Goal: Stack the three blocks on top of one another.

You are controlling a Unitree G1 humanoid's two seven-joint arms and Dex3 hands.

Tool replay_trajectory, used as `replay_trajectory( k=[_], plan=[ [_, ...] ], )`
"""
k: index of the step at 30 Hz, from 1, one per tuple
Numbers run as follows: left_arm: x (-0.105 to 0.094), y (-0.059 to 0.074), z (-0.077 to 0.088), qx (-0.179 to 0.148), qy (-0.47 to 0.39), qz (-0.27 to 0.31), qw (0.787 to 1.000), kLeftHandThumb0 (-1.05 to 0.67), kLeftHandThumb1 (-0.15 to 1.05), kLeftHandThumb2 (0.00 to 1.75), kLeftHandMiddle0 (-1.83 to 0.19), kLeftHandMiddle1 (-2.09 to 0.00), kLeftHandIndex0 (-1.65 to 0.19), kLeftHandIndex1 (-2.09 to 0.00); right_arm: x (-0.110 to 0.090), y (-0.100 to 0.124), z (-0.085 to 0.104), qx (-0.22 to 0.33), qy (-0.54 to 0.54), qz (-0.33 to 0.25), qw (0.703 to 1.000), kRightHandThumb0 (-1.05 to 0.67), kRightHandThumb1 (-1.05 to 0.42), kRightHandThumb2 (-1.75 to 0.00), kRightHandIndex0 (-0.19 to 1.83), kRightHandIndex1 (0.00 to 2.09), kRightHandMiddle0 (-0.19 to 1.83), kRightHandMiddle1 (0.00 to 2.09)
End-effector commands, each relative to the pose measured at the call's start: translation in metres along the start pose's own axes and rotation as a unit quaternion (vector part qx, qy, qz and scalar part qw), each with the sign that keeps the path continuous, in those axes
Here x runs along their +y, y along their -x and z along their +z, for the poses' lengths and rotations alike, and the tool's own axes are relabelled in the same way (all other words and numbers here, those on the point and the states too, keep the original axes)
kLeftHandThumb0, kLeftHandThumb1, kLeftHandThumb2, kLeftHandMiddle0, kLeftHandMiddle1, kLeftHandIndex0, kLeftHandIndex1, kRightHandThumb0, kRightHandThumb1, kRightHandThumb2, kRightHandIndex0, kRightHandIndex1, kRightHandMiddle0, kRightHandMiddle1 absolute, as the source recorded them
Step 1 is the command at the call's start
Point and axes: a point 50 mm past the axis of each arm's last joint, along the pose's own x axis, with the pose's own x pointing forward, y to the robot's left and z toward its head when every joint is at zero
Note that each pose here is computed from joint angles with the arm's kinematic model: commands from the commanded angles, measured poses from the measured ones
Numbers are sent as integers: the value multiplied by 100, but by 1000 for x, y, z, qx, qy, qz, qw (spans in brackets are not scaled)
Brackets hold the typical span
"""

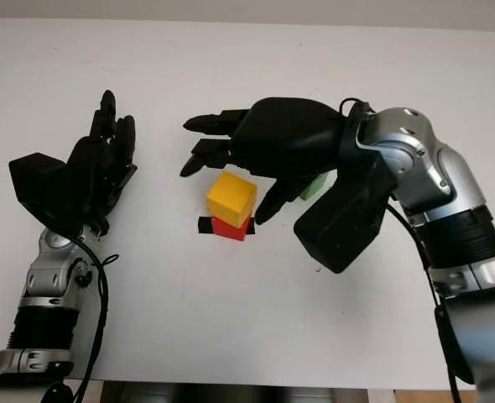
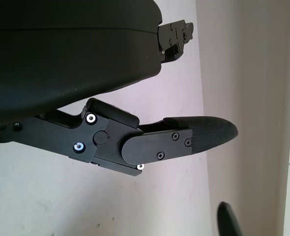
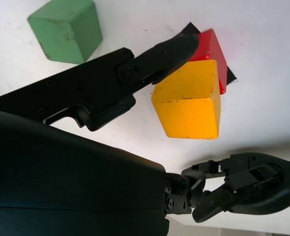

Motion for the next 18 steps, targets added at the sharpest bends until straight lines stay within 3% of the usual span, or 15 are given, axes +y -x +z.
replay_trajectory(
  k=[1,6,11,14,18],
  plan=[
    [1,2,0,-4,2,4,1000,-72,105,54,19,0,19,0,-11,9,0,12,18,-6,1000,-82,-87,-6,-19,0,-19,5],
    [1,2,1,-6,-5,8,1000,-70,105,55,19,-2,19,-1,-26,32,-5,55,-2,-16,998,-83,-88,-6,-19,0,-18,1],
    [4,1,2,-9,-12,7,1000,-70,105,57,19,-1,19,0,-43,66,-21,127,-34,-65,989,-83,-92,-7,-19,0,-11,5],
    [4,-1,2,-10,-7,7,1000,-71,105,56,19,-2,19,0,-44,80,-36,183,-44,-74,979,-87,-94,-7,-19,0,-10,5],
    [4,-2,2,-11,-8,5,1000,-74,105,53,19,-3,19,0,-29,95,-56,230,-60,-82,968,-91,-95,-6,-18,1,-3,9]
  ],
)
